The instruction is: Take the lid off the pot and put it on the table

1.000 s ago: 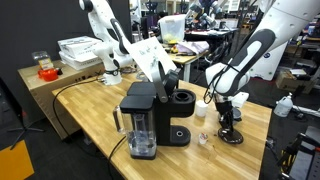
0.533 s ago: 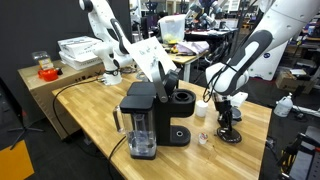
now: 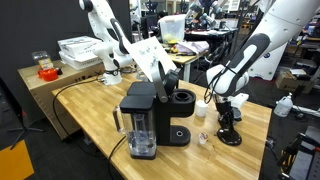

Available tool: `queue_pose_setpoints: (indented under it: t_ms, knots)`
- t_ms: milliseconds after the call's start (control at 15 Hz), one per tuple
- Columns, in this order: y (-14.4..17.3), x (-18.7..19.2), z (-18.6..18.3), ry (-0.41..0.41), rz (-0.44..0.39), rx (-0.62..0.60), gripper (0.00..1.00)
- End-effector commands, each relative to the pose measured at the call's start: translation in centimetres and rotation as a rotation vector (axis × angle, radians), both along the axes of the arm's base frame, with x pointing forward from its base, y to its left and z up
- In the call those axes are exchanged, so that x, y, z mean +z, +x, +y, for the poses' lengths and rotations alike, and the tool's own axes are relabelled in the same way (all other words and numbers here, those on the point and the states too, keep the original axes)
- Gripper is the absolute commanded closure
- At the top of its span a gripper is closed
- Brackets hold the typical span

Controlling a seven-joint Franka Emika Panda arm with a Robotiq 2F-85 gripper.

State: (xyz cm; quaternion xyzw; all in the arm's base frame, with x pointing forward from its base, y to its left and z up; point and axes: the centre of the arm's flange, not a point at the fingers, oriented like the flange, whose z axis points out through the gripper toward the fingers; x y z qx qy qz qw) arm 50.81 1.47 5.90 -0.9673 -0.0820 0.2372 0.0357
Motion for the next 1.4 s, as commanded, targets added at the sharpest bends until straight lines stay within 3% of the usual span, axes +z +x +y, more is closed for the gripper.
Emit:
queue_pose_setpoints:
  t_ms: [0, 200, 267, 667, 1067, 1333]
  knots:
    - [-0.2, 0.8, -0.4, 0.001, -0.005, -0.014, 0.21]
    - [-0.3, 2.0, -0.5, 0.000, -0.026, -0.021, 0.01]
    - [-0.4, 2.6, -0.6, 0.001, -0.035, -0.023, 0.00]
    - [-1.7, 6.2, -1.6, -0.031, -0.082, -0.092, 0.00]
    - [-4.0, 11.8, -1.6, -0.143, -0.135, -0.200, 0.00]
    - [-6.7, 14.0, -1.4, -0.171, -0.172, -0.304, 0.00]
